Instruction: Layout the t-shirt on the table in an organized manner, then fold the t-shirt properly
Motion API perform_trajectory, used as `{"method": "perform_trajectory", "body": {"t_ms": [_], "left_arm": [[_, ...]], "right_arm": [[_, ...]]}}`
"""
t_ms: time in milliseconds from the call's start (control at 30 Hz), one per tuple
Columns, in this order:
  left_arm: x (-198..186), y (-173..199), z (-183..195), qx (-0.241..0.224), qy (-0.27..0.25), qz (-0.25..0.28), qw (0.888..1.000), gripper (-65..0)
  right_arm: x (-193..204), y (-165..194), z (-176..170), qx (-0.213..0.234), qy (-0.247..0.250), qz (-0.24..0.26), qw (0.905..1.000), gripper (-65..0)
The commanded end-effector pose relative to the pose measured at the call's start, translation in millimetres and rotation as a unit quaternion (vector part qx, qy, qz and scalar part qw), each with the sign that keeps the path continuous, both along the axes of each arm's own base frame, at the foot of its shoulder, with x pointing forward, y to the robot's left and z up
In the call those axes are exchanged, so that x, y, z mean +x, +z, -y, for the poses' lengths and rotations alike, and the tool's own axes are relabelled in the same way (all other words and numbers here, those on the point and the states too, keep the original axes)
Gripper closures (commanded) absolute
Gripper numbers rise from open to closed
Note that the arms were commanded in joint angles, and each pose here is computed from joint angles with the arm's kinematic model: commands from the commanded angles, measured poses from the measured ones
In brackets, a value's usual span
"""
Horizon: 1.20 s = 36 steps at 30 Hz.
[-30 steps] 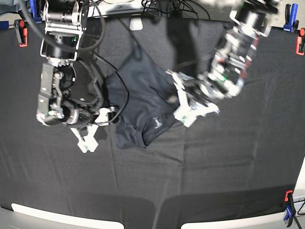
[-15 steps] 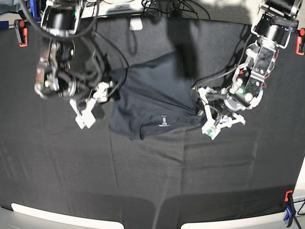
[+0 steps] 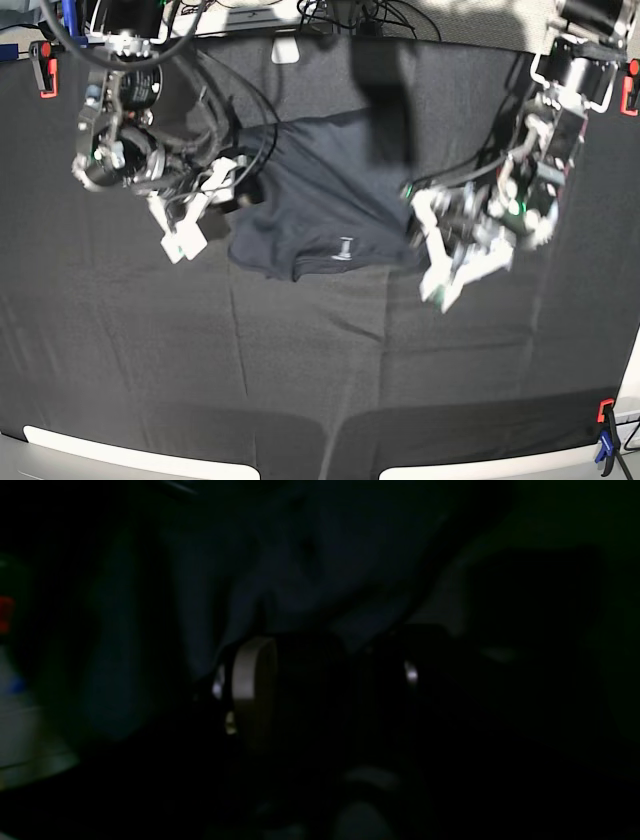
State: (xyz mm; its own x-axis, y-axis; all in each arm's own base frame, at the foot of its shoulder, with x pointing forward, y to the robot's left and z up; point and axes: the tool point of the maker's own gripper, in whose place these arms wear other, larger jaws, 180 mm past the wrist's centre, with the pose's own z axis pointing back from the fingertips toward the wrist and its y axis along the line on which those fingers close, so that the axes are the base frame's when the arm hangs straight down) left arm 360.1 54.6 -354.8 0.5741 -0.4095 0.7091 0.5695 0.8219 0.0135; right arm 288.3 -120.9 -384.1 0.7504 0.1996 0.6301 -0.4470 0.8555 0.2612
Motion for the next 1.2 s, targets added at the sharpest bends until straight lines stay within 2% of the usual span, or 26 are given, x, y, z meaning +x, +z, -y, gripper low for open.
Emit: {"method": "perform_trajectory", "body": {"t_ms": [0,67,167,367,433,500,567,733,833,967,1167], "left_arm": [[14,33,5,-0.009,-0.007,0.047,0.999,-26.0],[15,59,15,-0.018,-0.021,0.08,0.996,-26.0],[10,76,24,-0.028,-0.033,0.104,0.994,-26.0],[-7,56,21,-0.02,-0.025,0.082,0.996,-26.0],[-7,58,16,-0.042,0.015,0.096,0.994,-26.0],[-9,67,10,-0.076,0.057,0.122,0.988,-26.0],[-18,76,2,-0.094,0.074,0.14,0.983,-26.0],[-48,87,-40,-0.102,0.136,0.15,0.974,-26.0],[-74,76,-66,-0.083,0.163,0.13,0.974,-26.0],[-121,47,-92,-0.049,0.19,0.069,0.978,-26.0],[-183,26,-104,-0.017,0.191,-0.001,0.981,-26.0]], "right_arm": [[16,19,6,-0.011,-0.006,0.04,0.9991,-30.3],[20,25,16,-0.044,-0.014,0.05,0.9977,-30.3],[23,38,25,-0.064,-0.021,0.07,0.9953,-30.3],[27,77,50,-0.085,-0.058,0.125,0.9868,-30.3],[25,92,49,-0.057,-0.063,0.147,0.9855,-30.3],[14,100,40,-0.031,-0.033,0.161,0.9859,-30.3],[-1,98,40,-0.043,-0.01,0.159,0.9864,-30.3],[-33,90,48,-0.073,0.003,0.136,0.9881,-30.3],[-53,87,46,-0.081,0.009,0.125,0.9888,-30.3],[-85,86,41,-0.097,0.023,0.107,0.9893,-30.3],[-142,84,29,-0.115,0.055,0.061,0.9899,-30.3]]}}
